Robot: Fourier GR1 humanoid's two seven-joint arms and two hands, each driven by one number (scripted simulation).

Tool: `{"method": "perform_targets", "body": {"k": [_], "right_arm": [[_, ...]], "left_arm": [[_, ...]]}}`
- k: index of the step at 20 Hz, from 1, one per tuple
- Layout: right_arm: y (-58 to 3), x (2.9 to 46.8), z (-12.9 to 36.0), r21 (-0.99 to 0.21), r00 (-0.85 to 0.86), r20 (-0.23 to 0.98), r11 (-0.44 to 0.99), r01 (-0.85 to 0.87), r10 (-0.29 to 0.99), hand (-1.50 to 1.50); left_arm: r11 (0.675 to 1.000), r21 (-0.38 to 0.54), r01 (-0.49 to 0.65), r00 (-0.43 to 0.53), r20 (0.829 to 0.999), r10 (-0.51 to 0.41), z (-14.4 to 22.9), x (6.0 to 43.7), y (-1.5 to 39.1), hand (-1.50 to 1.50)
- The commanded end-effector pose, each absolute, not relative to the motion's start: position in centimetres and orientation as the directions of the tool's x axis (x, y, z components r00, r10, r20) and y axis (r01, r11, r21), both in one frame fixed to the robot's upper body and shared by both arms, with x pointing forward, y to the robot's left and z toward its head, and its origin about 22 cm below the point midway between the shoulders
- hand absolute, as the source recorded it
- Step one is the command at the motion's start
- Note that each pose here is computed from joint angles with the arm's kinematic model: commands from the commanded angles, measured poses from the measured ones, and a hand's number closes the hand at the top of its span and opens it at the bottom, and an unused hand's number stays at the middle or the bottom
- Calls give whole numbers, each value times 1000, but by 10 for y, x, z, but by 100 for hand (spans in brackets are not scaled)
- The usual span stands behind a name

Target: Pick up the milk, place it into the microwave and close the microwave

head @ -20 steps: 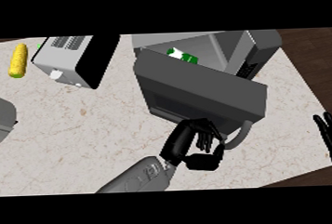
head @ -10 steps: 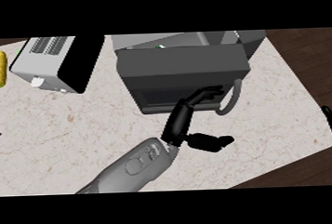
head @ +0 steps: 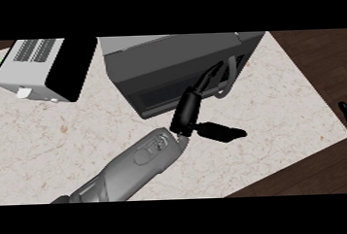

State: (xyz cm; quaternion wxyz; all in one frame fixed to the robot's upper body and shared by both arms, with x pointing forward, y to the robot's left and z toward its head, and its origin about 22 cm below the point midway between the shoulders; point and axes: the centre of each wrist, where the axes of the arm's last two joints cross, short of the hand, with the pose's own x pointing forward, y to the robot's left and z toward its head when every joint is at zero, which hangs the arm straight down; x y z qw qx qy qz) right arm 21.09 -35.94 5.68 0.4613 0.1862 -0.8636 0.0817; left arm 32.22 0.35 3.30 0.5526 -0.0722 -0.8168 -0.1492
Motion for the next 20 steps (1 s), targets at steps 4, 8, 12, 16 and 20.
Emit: {"method": "perform_targets", "body": {"k": [4, 8, 12, 16, 20], "right_arm": [[-359, 221, 71, 22, -506, 816, 890, -456, -280, -150], [-359, 224, 76, 29, -503, 810, 877, -480, -302, -150], [-364, 226, 82, 29, -504, 810, 879, -476, -300, -150], [-364, 230, 90, 13, -506, 810, 872, -489, -296, -150], [-367, 233, 93, 26, -509, 806, 876, -482, -303, -150]], "left_arm": [[957, 160, 242, -408, 911, -49, 44, 338, 2, -150], [962, 141, 235, -403, 915, -36, 49, 343, 1, -150], [966, 151, 209, -418, 907, -51, 46, 347, 3, -150], [969, 145, 199, -427, 903, -48, 50, 351, 2, -150], [972, 134, 195, -439, 898, -36, 50, 350, 1, -150]]}}
